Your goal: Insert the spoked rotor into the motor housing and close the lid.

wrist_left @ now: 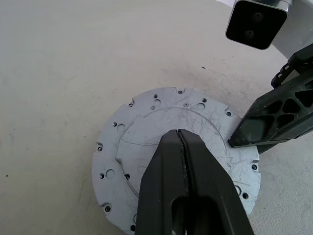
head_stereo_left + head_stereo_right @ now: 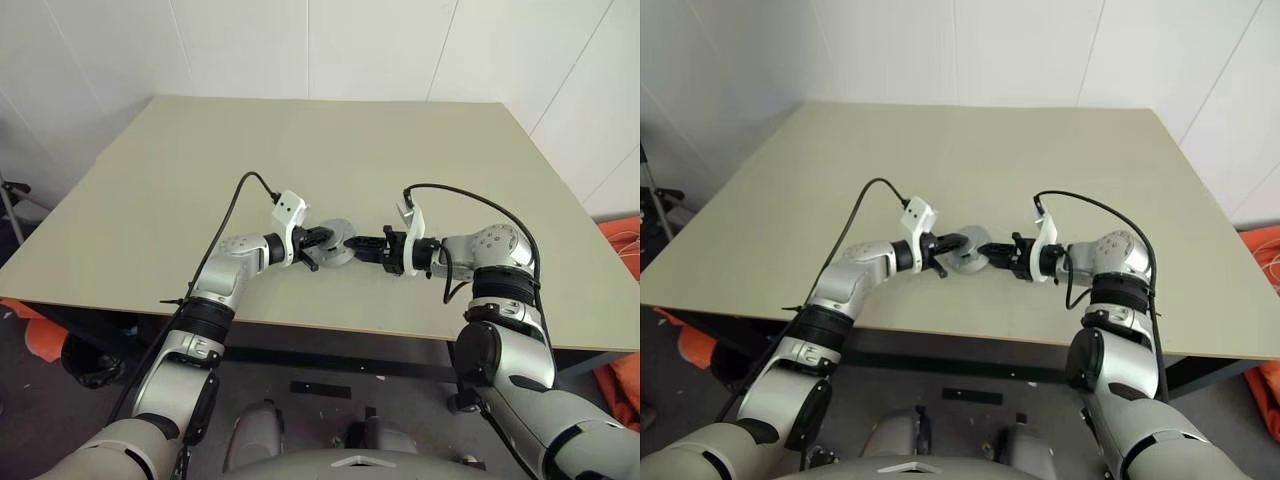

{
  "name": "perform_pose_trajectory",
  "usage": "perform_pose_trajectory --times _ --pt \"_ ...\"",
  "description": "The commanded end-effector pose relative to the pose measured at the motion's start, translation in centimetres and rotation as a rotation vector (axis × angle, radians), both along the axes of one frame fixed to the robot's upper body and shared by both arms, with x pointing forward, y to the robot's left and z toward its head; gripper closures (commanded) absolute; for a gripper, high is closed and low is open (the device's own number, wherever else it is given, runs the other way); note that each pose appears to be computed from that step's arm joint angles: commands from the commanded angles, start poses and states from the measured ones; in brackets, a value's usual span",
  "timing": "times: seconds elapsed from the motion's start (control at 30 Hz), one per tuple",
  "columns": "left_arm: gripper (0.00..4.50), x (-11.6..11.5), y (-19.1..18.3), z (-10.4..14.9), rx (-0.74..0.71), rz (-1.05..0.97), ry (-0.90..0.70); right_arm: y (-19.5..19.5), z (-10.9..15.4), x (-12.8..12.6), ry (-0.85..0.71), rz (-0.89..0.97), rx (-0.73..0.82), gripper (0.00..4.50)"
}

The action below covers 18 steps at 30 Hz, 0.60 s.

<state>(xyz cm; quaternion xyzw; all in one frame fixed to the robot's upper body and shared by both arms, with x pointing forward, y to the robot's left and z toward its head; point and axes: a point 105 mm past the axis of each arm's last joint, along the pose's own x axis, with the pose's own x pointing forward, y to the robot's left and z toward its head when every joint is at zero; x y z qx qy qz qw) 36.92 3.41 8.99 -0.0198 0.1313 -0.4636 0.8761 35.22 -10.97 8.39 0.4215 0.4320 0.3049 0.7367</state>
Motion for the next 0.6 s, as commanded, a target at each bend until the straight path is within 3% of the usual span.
perform_pose_trajectory --times 0.03,0.27,0.6 --pt "4.50 -0.7 -0.6 -1.2 0.019 -0.022 0.045 1.5 4.4 1.0 -0.161 0.024 0.130 3.30" --pt "4.50 -0.6 -0.7 -0.9 0.008 -0.019 0.039 1.5 4.3 0.9 -0.162 0.022 0.118 3.30" --pt "4.50 -0.2 -0.8 2.9 -0.092 0.009 -0.039 0.8 3.8 0.9 -0.158 0.007 0.103 3.30"
